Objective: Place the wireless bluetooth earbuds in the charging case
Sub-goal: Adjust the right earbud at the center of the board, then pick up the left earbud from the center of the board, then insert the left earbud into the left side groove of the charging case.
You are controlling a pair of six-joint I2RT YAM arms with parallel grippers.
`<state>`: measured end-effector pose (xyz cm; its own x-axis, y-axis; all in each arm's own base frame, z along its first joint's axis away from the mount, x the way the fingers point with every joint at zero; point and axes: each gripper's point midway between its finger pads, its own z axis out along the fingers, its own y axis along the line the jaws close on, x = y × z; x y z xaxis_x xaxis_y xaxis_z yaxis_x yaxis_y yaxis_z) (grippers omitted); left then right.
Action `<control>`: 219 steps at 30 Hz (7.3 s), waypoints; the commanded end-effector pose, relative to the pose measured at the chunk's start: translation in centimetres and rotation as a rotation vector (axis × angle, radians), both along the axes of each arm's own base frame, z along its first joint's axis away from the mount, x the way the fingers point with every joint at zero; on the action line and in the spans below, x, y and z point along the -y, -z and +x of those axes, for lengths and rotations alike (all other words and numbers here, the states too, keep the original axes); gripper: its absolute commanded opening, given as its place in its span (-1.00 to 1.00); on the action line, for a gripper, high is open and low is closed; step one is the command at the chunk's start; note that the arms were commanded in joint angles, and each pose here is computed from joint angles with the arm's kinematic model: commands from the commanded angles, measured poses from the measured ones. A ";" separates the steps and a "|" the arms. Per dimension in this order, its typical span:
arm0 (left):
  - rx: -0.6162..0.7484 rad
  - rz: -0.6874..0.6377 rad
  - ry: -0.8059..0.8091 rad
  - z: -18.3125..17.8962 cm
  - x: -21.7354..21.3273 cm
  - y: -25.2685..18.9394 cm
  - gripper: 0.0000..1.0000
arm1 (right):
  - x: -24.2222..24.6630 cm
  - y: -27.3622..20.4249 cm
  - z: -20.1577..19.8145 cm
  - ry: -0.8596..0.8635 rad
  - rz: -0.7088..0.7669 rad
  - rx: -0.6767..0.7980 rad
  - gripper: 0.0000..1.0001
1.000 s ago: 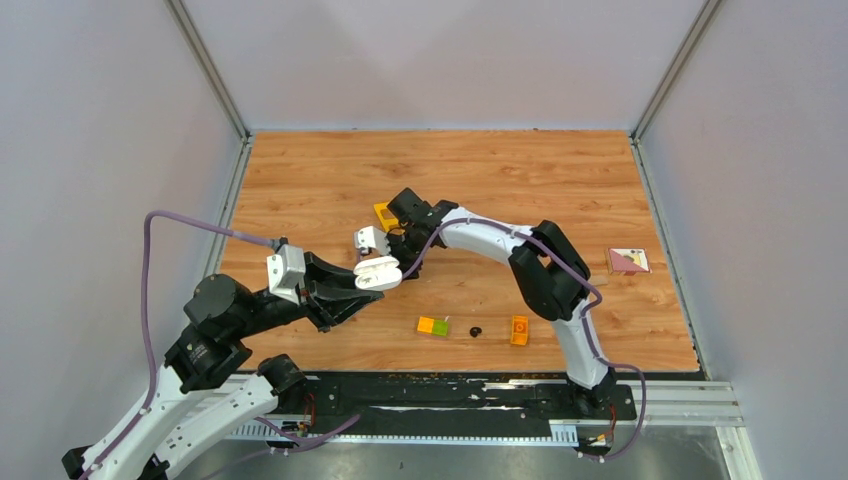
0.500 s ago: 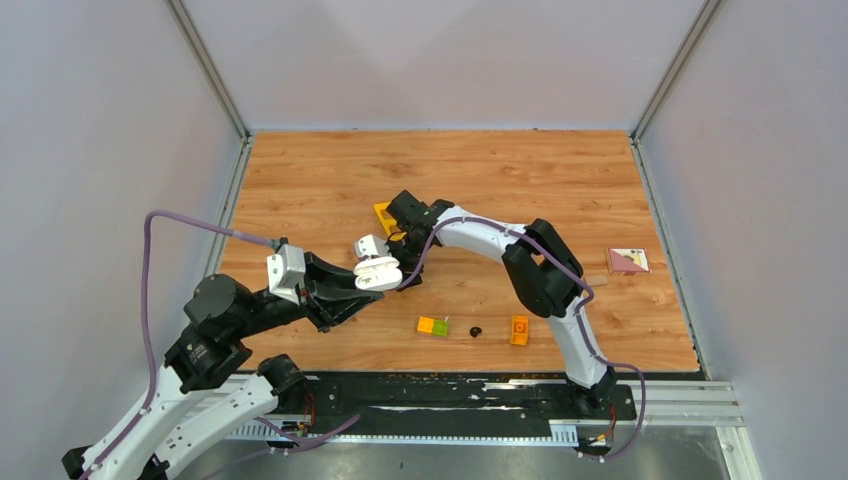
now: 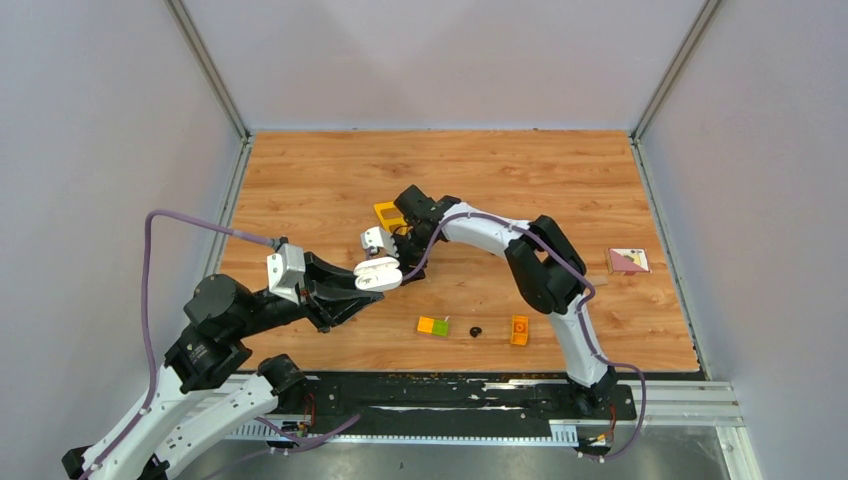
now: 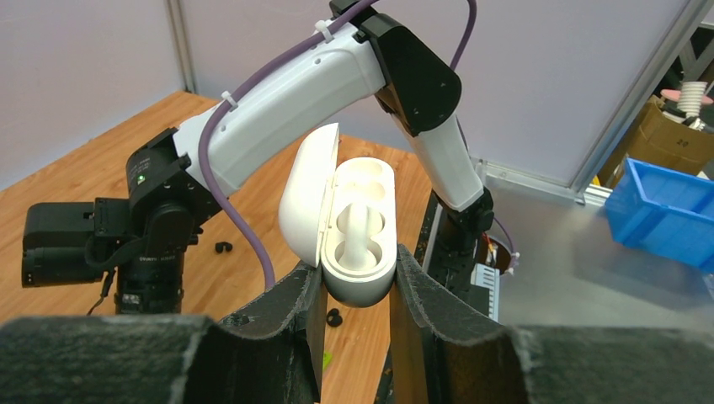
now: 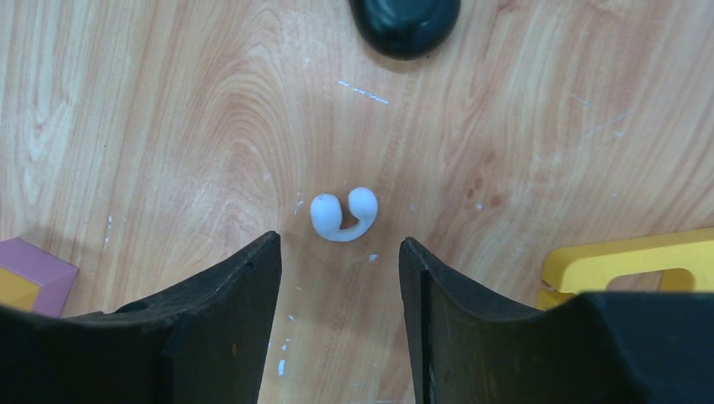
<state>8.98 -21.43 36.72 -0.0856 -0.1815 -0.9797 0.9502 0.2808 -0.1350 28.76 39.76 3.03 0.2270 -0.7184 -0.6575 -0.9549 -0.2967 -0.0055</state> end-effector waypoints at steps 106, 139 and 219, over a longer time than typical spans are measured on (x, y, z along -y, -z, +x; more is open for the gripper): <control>-0.003 -0.117 -0.428 5.3 -5.1 -2.9 -1.00 | -1.8 -1.1 -7.8 -0.032 0.018 0.294 -0.53; -0.009 -0.111 -0.433 5.4 -5.0 -2.5 -1.00 | -1.3 -3.3 -6.0 0.026 0.031 0.240 -1.00; 0.251 0.144 -0.025 5.2 3.9 10.9 -1.00 | 6.5 -28.1 -14.7 -0.079 0.184 0.294 -1.00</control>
<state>13.98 -25.45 25.09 0.1153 -0.0209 -0.9931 0.9512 0.2903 0.1043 13.58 32.98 30.73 0.4498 -0.5680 -0.6893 -0.8909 -0.3405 -0.3008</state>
